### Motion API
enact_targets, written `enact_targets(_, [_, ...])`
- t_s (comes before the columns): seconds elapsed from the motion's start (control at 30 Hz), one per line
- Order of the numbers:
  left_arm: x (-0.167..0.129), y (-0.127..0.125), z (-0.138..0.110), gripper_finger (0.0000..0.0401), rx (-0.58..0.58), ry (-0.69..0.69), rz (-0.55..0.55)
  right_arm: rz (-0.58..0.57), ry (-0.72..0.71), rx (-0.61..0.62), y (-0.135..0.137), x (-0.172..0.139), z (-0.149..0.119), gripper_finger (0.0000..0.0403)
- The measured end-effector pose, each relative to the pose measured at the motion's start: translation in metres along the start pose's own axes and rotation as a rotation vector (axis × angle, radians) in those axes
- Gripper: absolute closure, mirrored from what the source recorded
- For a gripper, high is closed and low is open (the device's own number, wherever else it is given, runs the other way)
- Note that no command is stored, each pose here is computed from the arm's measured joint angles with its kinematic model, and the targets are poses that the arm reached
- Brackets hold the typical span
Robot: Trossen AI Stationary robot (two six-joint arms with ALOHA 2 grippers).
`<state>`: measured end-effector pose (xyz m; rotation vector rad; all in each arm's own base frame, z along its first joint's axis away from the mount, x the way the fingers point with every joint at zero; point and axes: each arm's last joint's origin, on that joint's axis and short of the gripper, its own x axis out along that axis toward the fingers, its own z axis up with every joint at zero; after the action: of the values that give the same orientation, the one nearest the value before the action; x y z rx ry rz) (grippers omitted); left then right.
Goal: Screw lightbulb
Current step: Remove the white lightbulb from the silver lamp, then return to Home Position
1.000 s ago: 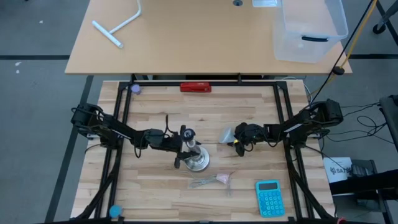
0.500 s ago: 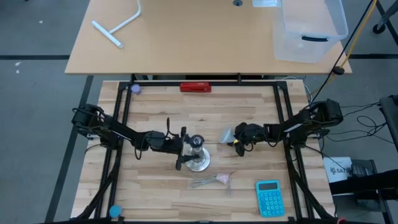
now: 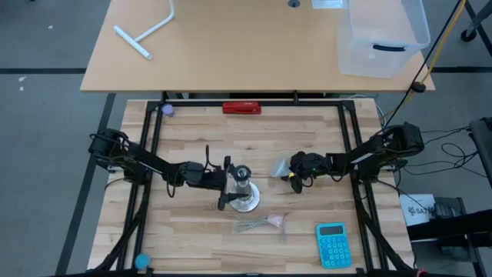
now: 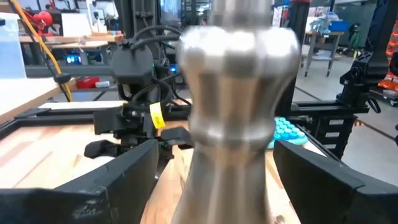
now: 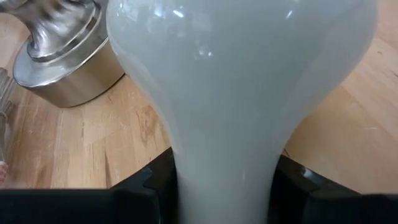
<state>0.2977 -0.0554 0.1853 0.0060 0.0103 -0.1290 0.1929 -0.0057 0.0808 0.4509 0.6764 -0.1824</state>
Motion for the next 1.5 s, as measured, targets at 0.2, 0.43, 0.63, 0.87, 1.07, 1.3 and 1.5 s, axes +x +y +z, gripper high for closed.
enact_targets(0.2, [0.000, 0.000, 0.006, 0.0078, -0.002, -0.054, -0.007, 0.017, 0.008, -0.008, 0.001, 0.000, -0.001, 0.0238])
enact_targets(0.43, [-0.010, -0.007, 0.025, 0.0078, 0.036, -0.074, -0.044, 0.041, 0.020, -0.043, 0.006, 0.000, -0.003, 0.0233])
enact_targets(0.63, [-0.037, -0.011, 0.054, 0.0078, 0.102, 0.009, 0.053, 0.054, 0.015, -0.050, 0.007, 0.000, -0.002, 0.0189])
enact_targets(0.87, [-0.077, -0.016, 0.079, 0.0078, 0.131, 0.087, 0.231, 0.059, -0.002, -0.086, 0.007, 0.000, -0.001, 0.0137])
enact_targets(1.07, [-0.110, -0.017, 0.090, 0.0078, 0.154, 0.136, 0.337, 0.085, -0.070, -0.146, 0.011, -0.001, 0.005, 0.0127])
enact_targets(1.3, [-0.135, -0.018, 0.091, 0.0121, 0.168, 0.163, 0.353, 0.105, -0.137, -0.211, 0.015, -0.008, 0.014, 0.0132])
enact_targets(1.5, [-0.147, -0.014, 0.058, 0.0220, 0.131, 0.141, 0.358, 0.129, -0.222, -0.272, 0.020, -0.018, 0.024, 0.0133])
